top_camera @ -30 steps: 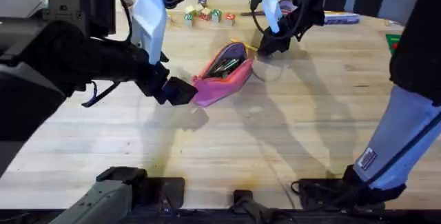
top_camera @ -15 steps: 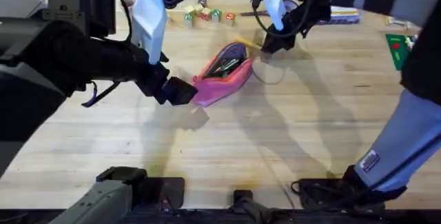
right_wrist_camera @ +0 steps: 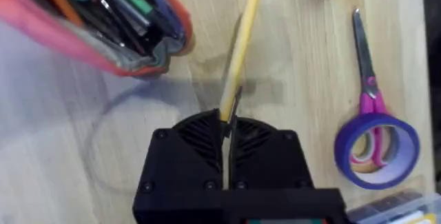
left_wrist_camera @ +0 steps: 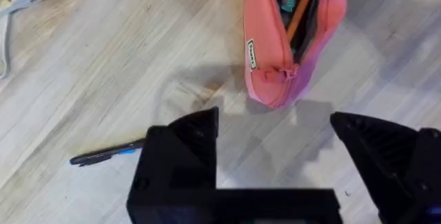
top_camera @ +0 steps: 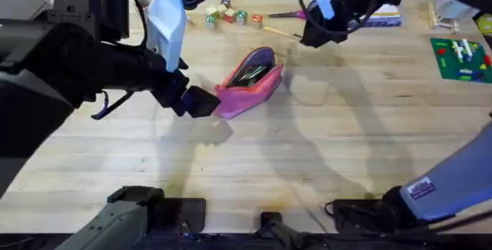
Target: Unzip the bag, pick up the pens from the table one at a time and place them inside, then zip the bag closed.
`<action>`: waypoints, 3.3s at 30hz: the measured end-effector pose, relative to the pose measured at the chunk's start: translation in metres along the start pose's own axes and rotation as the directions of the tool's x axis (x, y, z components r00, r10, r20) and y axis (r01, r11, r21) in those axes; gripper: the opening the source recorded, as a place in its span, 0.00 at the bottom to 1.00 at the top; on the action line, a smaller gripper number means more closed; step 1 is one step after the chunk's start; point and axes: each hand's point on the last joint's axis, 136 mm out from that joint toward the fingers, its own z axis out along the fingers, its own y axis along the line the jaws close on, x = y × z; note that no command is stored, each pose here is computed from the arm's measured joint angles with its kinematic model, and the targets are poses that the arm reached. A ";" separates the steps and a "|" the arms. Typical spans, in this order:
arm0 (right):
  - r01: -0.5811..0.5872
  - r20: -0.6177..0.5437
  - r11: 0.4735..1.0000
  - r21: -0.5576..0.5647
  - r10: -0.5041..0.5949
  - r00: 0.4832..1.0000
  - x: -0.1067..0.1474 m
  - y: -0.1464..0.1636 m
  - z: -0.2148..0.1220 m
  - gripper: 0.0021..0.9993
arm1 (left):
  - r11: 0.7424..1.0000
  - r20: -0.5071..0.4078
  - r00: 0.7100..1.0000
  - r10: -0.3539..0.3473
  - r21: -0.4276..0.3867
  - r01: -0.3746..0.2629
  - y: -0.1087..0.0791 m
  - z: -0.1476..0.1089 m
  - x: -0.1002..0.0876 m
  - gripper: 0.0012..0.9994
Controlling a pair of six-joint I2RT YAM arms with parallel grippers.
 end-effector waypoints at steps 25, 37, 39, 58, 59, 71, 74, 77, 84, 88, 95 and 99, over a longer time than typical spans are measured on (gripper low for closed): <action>0.493 -0.087 0.870 0.029 -0.489 0.868 -0.004 0.012 -0.057 0.03 | 1.000 0.000 1.000 0.000 0.000 0.000 0.000 0.000 0.000 0.99; 0.687 -0.029 0.727 -0.003 -0.686 0.727 -0.010 0.023 -0.056 0.03 | 1.000 0.000 1.000 0.000 0.000 0.000 0.000 0.000 0.000 0.99; 0.696 -0.026 0.718 -0.003 -0.695 0.718 -0.012 0.024 -0.055 0.03 | 1.000 0.000 1.000 0.000 0.000 0.000 0.000 0.000 0.000 0.99; 0.788 0.070 0.610 -0.086 -0.785 0.615 -0.051 0.057 -0.003 0.03 | 1.000 0.000 1.000 0.000 0.000 0.000 0.000 0.000 0.000 0.99; 0.789 0.072 0.608 -0.087 -0.787 0.613 -0.052 0.058 -0.003 0.03 | 1.000 0.000 1.000 0.000 0.000 0.000 0.000 0.000 0.000 0.99; 0.839 0.159 0.520 -0.160 -0.825 0.542 -0.077 0.096 0.040 0.03 | 1.000 0.000 1.000 0.000 0.000 0.000 0.000 0.000 0.000 0.99; 0.849 0.174 0.501 -0.167 -0.833 0.525 -0.083 0.104 0.046 0.03 | 1.000 0.000 1.000 0.000 0.000 0.000 0.000 0.000 0.000 0.99; 0.864 0.194 0.473 -0.175 -0.843 0.501 -0.091 0.115 0.056 0.03 | 1.000 0.000 1.000 0.000 0.001 0.000 0.000 0.000 0.000 0.99; 0.864 0.209 0.464 -0.195 -0.841 0.498 -0.093 0.123 0.064 0.03 | 1.000 0.000 1.000 0.000 0.001 0.000 0.000 0.000 0.000 0.99; 0.855 0.207 0.478 -0.200 -0.833 0.514 -0.093 0.123 0.064 0.41 | 1.000 0.000 1.000 0.000 0.001 0.000 0.000 0.000 0.000 0.99; 0.854 0.207 0.483 -0.195 -0.831 0.517 -0.094 0.123 0.065 0.99 | 1.000 0.000 1.000 0.000 0.000 0.000 0.000 0.000 0.000 0.99; 0.853 0.206 0.483 -0.196 -0.831 0.518 -0.094 0.123 0.065 1.00 | 1.000 0.000 1.000 0.000 0.000 0.000 0.000 0.000 0.000 0.99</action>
